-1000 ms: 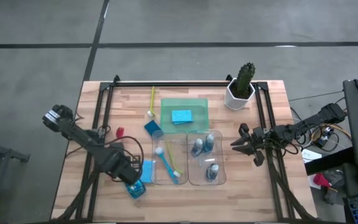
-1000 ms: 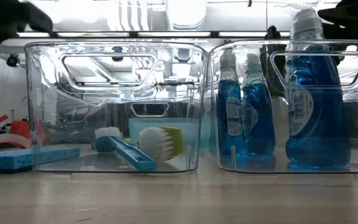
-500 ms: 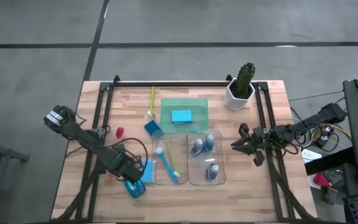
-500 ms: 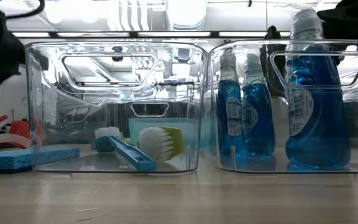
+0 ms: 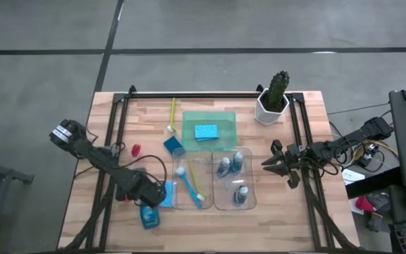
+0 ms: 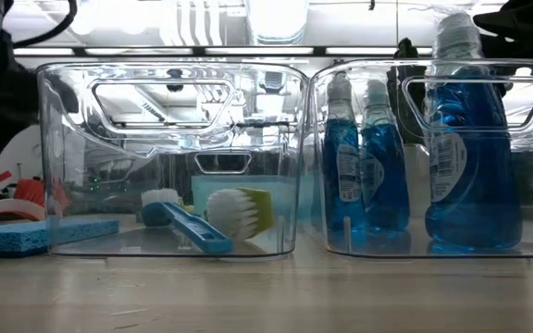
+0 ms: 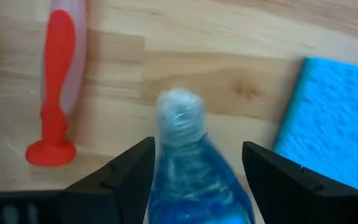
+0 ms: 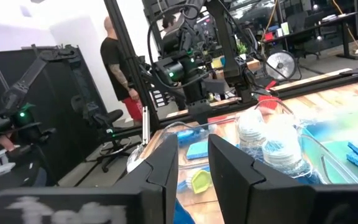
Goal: Pick & Place Kitchen Sink Supplies
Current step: Put the blue dishwashing liquid bottle into the right transparent bin
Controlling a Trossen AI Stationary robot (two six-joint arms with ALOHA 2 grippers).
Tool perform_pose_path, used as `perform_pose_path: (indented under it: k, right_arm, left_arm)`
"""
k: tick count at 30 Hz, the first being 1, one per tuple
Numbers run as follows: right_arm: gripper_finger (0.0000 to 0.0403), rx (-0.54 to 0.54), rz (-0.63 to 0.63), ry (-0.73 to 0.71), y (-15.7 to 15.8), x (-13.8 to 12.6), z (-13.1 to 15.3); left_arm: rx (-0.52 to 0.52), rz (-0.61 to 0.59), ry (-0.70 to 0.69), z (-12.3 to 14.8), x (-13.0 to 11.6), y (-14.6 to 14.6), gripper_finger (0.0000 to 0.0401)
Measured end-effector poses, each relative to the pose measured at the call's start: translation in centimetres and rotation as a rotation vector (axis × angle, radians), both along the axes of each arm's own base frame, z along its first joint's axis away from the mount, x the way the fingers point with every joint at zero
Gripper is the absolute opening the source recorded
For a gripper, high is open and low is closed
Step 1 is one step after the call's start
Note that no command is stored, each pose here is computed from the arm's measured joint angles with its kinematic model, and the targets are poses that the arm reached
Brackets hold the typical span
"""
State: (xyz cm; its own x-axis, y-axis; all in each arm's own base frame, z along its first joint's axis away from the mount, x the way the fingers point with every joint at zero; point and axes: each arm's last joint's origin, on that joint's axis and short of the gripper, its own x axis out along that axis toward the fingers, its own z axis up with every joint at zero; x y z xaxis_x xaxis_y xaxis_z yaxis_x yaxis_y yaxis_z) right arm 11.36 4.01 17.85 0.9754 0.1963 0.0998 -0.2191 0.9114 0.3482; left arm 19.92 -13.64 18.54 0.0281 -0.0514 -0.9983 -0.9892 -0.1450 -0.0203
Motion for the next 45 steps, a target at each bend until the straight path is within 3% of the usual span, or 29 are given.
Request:
perform_pose_path:
  k: [7,16,23,30,34,42,45]
  right_arm:
    - [0.0079,-0.001,0.000,0.000,0.0,0.0,0.0]
    - [0.0064,-0.001,0.000,0.000,0.0,0.0,0.0]
    - [0.0068,0.000,0.000,0.000,0.0,0.0,0.0]
    - [0.0081,-0.001,0.000,0.000,0.0,0.0,0.0]
    - [0.0085,-0.001,0.000,0.000,0.0,0.0,0.0]
    - [0.0079,-0.001,0.000,0.000,0.0,0.0,0.0]
    - [0.0072,0.000,0.000,0.000,0.0,0.0,0.0]
  left_arm:
    - [0.006,-0.037,-0.008,0.9,-0.2,-0.8,0.0243]
    - [0.092,-0.015,0.046,0.3,-0.8,0.1,0.0240]
    - [0.041,-0.008,-0.049,-1.5,-0.5,0.0,0.0238]
    - [0.028,-0.013,-0.041,-2.0,-0.6,0.1,0.0228]
    - [0.022,-0.024,-0.046,-2.3,-0.7,0.1,0.0207]
    - [0.017,-0.049,-0.057,-2.2,-0.6,0.0,0.0122]
    - [0.018,-0.059,-0.060,-2.2,-0.6,0.0,0.0120]
